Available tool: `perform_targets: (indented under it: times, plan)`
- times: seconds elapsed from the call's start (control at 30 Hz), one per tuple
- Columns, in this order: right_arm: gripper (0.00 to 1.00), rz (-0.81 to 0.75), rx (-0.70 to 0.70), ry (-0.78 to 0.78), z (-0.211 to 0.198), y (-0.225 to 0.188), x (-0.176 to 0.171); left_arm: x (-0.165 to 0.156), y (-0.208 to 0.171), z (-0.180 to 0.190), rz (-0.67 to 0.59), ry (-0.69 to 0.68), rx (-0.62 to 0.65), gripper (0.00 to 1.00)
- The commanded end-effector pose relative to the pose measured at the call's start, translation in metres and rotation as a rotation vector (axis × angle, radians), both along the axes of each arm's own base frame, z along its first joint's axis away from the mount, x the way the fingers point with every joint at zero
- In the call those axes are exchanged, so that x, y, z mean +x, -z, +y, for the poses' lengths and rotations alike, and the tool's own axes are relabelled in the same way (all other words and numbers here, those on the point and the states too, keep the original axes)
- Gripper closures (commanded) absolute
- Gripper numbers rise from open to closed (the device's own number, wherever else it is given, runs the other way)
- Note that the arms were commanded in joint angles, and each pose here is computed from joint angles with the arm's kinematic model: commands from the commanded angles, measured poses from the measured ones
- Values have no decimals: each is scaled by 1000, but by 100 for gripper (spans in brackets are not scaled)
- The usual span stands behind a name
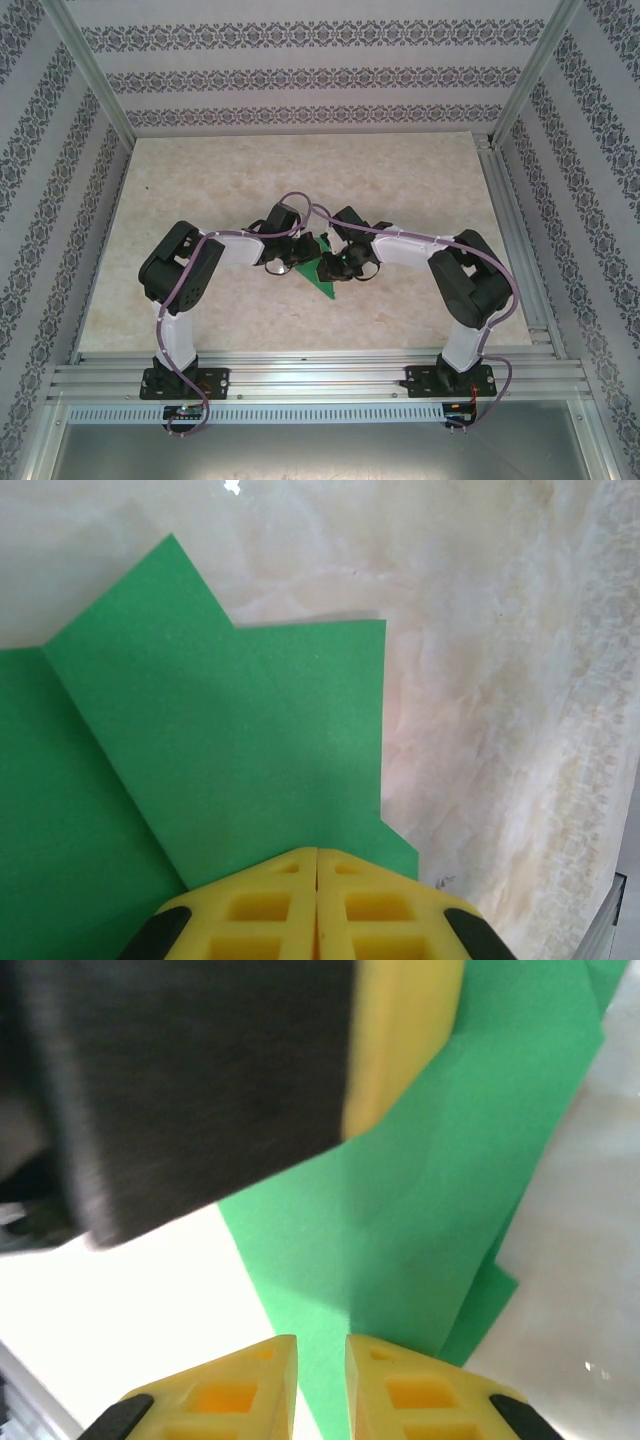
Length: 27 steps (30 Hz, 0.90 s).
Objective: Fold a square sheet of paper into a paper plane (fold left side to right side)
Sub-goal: Fourth fold the wing at the center of the table.
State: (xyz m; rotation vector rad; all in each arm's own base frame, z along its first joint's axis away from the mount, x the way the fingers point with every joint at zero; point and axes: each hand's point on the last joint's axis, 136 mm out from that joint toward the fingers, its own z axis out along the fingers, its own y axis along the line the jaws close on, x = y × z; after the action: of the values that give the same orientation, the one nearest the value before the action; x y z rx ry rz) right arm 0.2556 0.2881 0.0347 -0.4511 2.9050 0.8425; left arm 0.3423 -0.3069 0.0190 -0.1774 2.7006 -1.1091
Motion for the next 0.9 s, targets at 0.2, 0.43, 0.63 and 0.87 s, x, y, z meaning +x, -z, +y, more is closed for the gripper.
perform_targets:
  times: [0.2,0.43,0.63,0.87]
  plan:
    - [82,31,50,9,11,-4,-7,-16,41,19,65,-21,119,91]
    - [82,63,-5,-2,5,20,-16,-15,41,21,66,-24,138,91]
    - [82,97,-83,2,-14,38,-29,-15,43,22,69,-24,145,92]
    - [82,107,-83,11,-21,37,-38,-15,45,25,68,-27,169,92]
